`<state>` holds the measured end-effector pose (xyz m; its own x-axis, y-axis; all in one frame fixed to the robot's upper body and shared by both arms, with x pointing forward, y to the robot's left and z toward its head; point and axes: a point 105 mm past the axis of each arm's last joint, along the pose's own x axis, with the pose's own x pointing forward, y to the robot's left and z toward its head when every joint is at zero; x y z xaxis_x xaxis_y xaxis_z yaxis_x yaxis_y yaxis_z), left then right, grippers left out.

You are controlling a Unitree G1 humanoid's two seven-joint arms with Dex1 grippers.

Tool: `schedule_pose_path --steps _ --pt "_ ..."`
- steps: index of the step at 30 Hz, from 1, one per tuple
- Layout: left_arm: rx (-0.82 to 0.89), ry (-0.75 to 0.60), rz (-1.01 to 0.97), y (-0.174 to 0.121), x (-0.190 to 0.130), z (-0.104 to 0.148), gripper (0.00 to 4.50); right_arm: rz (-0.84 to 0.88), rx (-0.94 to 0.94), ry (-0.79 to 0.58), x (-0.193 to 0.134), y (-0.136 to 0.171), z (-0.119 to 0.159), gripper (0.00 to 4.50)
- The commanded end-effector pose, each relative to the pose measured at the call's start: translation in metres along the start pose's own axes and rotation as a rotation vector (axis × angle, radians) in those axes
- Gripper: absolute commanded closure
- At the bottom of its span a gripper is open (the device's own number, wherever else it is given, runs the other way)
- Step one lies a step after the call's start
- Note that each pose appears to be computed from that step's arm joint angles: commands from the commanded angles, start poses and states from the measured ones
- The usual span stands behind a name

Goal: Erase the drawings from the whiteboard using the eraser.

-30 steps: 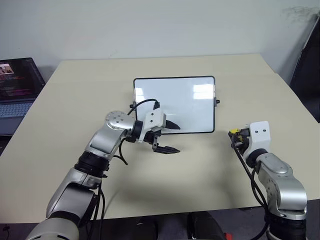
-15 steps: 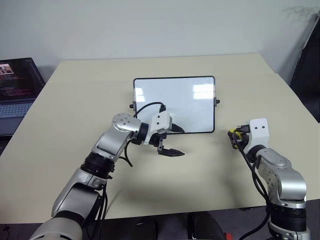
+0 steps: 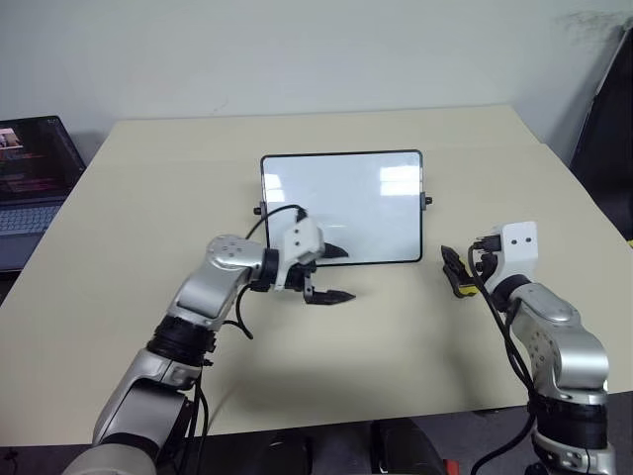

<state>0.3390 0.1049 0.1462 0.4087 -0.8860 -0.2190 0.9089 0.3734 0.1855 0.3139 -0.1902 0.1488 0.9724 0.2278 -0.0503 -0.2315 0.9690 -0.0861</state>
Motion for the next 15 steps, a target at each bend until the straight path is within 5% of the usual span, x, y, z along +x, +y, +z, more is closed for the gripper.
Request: schedule_pose_path --steps 1,6,15 --pt "-0.074 -0.074 0.205 0.009 -0.032 0.001 0.00 0.021 -0.066 -0.141 -0.022 0.017 0.020 0.03" --pt "-0.142 -0.052 0.538 0.000 -0.063 -0.031 0.00 0.016 -0.027 -0.135 -0.052 0.027 -0.016 0.03" --pt "-0.137 -0.056 0.975 -0.001 -0.108 -0.061 0.00 -0.169 0.025 -0.126 -0.092 -0.010 -0.055 0.03"
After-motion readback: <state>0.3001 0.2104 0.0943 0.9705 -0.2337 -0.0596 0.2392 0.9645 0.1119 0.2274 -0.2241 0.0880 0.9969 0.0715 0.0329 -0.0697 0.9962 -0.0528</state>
